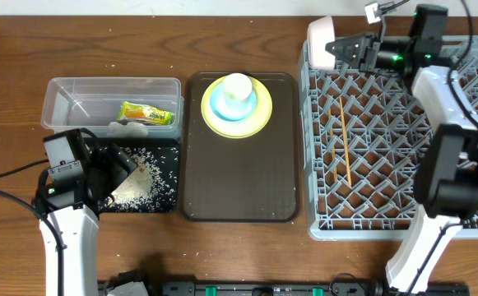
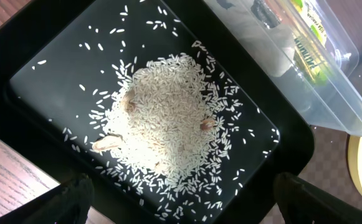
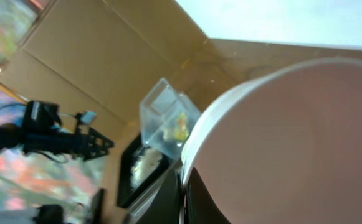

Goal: Sort waste into correct bins and load items into the dishwasher rack
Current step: 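Carry the white bowl to the rack's top edge and release it upright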

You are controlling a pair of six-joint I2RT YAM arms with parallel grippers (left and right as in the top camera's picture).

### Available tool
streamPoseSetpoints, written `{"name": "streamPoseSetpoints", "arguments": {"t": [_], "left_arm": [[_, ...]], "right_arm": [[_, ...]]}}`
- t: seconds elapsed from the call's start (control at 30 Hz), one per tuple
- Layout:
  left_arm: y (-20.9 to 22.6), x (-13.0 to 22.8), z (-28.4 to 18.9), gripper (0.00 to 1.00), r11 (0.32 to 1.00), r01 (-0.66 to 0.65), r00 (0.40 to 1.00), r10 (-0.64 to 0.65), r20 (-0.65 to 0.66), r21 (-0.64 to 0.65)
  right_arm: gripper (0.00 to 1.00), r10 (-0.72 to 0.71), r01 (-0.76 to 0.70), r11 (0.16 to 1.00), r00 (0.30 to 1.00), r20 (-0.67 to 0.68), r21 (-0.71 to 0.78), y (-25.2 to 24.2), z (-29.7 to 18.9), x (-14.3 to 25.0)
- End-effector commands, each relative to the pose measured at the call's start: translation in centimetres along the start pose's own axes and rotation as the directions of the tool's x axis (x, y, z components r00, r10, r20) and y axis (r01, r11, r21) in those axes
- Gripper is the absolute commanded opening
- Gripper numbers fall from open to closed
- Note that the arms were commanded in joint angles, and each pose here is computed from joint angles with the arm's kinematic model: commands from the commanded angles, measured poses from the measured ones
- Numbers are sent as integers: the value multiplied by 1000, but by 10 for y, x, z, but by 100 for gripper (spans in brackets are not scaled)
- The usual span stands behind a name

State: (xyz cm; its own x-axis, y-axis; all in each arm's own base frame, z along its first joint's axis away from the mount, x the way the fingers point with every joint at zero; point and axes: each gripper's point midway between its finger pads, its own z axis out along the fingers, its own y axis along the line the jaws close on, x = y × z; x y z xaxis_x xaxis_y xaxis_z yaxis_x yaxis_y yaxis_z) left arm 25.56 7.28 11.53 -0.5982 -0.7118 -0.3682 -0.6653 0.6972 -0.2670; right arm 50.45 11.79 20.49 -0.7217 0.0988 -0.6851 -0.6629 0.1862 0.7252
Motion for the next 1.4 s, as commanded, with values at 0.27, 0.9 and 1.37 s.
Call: {"name": "streamPoseSetpoints", "arguments": {"t": [0.27, 0.9, 1.37], "left_arm": [[1, -6, -3, 95, 1000, 9, 1000, -9, 18, -11], [1, -6, -3, 95, 1000, 9, 1000, -9, 17, -11], [1, -6, -3, 95, 1000, 9, 1000, -9, 18, -11]], "right_arm": [[1, 240, -240, 968, 971, -20, -71, -30, -7, 25], [14, 327, -326, 945, 944, 44, -41, -42, -47, 25], [11, 399, -419, 883, 908, 130, 213, -88, -58, 37]]}}
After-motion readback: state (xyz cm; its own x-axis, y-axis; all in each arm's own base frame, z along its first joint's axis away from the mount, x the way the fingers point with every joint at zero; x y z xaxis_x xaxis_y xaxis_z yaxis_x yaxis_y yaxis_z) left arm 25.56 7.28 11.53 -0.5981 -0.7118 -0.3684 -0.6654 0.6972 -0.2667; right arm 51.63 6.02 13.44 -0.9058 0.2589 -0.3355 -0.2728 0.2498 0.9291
